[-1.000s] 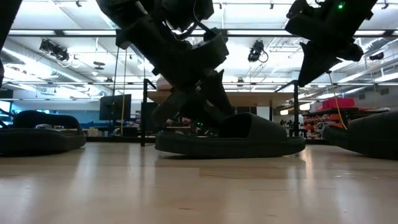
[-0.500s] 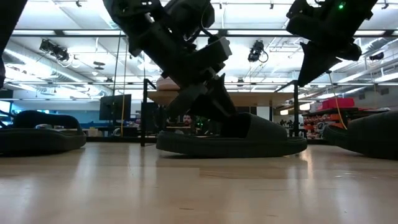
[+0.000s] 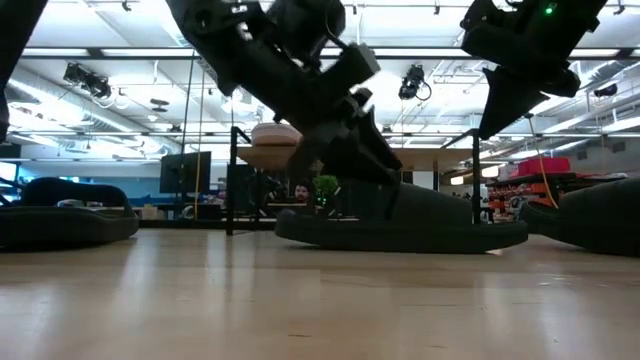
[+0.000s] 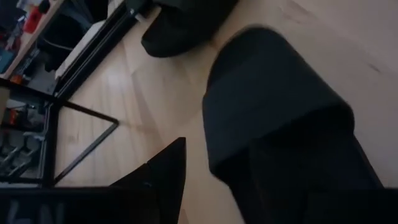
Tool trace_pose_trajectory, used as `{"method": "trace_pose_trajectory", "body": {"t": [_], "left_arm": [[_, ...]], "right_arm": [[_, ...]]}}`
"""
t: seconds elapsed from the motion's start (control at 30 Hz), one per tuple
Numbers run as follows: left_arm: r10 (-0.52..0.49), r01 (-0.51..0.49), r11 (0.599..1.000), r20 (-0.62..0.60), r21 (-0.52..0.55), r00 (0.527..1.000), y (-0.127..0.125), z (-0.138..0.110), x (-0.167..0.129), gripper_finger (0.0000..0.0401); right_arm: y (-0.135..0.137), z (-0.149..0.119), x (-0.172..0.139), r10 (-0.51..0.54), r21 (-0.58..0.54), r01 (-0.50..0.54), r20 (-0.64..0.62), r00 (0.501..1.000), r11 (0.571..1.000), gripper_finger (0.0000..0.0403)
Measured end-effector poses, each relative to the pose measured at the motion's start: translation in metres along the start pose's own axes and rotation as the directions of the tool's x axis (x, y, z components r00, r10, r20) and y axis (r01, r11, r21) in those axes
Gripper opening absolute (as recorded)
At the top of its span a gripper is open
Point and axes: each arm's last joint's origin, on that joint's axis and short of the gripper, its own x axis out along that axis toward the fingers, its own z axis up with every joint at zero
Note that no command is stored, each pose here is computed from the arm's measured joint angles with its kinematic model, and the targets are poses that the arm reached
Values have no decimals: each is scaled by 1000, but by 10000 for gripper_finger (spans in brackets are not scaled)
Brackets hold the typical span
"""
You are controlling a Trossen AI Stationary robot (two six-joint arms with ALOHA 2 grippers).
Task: Pick and place slides into the shelf
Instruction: Put the black slides on the shelf
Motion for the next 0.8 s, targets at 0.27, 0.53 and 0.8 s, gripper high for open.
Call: {"method": "trace_pose_trajectory", "body": {"t": [0.27, 0.53, 0.8], "left_arm": [[-2, 5, 999, -43, 53, 999, -18, -15, 24, 180], [117, -115, 992, -36, 58, 992, -13, -3, 23, 180], [123, -122, 991, -11, 53, 992, -7, 5, 24, 168]], "right_arm": [[11, -7, 17, 25, 78, -12, -171, 985, 997, 2], [46, -19, 51, 105, 60, -94, -209, 972, 994, 1], [57, -15, 76, 135, 40, -129, -180, 974, 991, 1]]}}
